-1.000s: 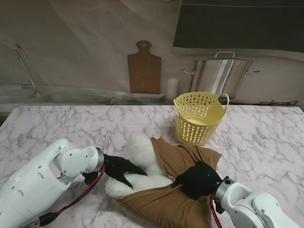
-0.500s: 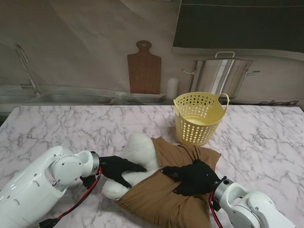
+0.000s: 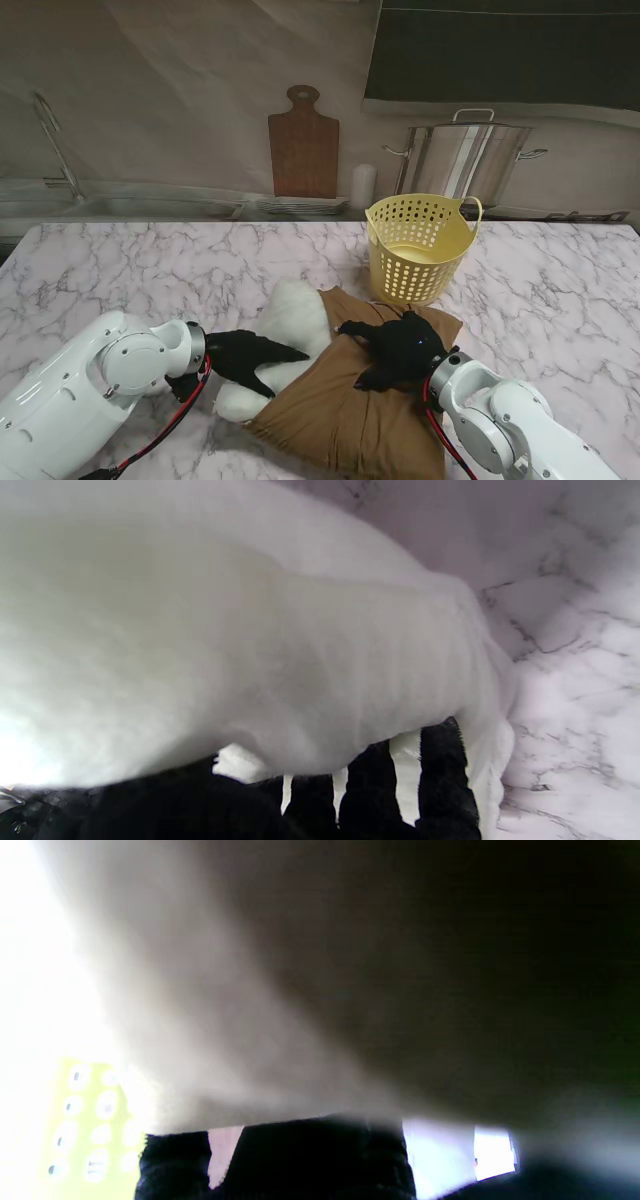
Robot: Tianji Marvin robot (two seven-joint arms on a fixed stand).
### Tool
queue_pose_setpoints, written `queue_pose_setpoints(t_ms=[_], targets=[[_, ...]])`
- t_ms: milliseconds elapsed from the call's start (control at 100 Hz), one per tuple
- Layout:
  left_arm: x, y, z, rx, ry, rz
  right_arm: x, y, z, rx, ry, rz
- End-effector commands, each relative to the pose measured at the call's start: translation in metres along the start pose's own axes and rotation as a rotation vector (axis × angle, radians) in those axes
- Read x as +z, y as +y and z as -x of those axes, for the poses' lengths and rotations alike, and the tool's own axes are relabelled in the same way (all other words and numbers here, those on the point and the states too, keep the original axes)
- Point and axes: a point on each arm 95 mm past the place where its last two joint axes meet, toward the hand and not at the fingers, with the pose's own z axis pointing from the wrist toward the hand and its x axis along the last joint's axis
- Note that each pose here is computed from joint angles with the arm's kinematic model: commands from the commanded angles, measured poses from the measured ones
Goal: Remove the pillowcase from the pillow and put it in the laundry basket
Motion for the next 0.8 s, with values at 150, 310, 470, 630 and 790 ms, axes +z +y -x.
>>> queue_pose_setpoints(t_ms=[150, 310, 470, 630, 790], targets=[[0.005, 0.016, 0.006, -0.012, -0.019, 0.063, 0.004, 0.010, 0.005, -0.030, 0.028, -0.021], [0.006, 0.018, 0.006, -0.020, -0.016, 0.064, 0.018, 0.016, -0.001, -0.071, 0.103, -0.045], [0.005, 0.019, 0.009, -0.026, -0.025, 0.072, 0.023, 0.013, -0.004, -0.088, 0.149, -0.164], [0.004, 0.020, 0.010, -0.028, -0.033, 0.085, 0.021, 0.007, 0.002, -0.091, 0.140, -0.176], [0.006, 0.021, 0.009, -0.030, -0.030, 0.114, 0.006, 0.003, 0.013, -0.106, 0.081, -0.145]])
